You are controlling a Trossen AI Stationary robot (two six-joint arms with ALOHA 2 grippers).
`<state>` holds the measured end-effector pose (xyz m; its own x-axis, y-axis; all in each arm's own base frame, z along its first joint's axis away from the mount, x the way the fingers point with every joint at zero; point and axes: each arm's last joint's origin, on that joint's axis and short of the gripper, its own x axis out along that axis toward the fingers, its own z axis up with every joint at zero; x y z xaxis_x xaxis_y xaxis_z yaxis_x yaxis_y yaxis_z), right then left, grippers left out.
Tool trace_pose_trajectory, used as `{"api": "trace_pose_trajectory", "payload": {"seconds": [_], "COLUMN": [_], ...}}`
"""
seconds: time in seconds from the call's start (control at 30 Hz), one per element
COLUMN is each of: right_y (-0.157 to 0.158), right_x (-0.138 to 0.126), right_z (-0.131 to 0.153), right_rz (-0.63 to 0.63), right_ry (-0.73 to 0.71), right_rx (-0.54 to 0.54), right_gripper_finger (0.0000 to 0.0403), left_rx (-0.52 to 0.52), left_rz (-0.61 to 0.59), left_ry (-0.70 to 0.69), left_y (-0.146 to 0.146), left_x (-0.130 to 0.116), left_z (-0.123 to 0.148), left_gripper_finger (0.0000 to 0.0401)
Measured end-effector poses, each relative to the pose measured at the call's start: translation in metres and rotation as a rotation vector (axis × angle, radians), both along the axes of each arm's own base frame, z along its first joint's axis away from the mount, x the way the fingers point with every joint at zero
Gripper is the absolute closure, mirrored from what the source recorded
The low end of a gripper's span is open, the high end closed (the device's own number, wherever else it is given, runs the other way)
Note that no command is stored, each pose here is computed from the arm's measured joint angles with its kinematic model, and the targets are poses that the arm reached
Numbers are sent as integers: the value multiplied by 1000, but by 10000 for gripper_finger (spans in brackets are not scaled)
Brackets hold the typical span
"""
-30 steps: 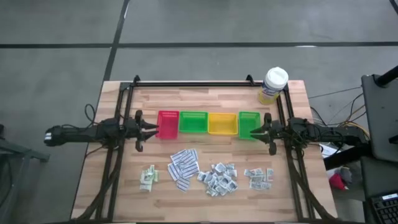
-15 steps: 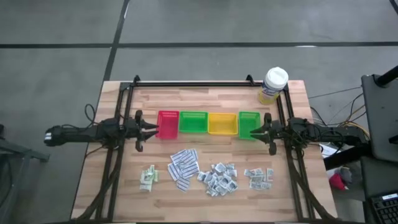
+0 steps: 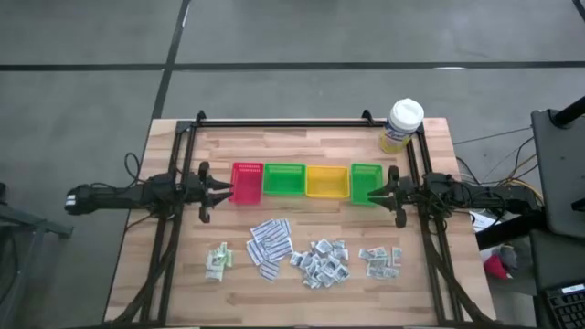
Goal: Pick & Place First Aid Supplies
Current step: Put the blue alcohol pad into the right green bin
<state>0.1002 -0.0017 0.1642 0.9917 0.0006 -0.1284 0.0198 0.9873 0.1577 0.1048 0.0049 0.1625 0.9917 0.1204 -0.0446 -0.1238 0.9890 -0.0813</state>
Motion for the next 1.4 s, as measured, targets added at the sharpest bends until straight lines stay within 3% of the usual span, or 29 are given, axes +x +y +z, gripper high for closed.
{"api": "trace_pose_trajectory", "payload": {"seconds": [1.4], "right_y": [0], "right_x": [0], "right_z": [0], "right_rz": [-1], "right_ry": [0], "right_rx": [0], "right_gripper_finger": [320], "left_rx": [1], "left_rz": [20], "left_ry": [0], "left_y": [1], "left_x": [0], "left_z": [0], "left_gripper_finger": [288]}}
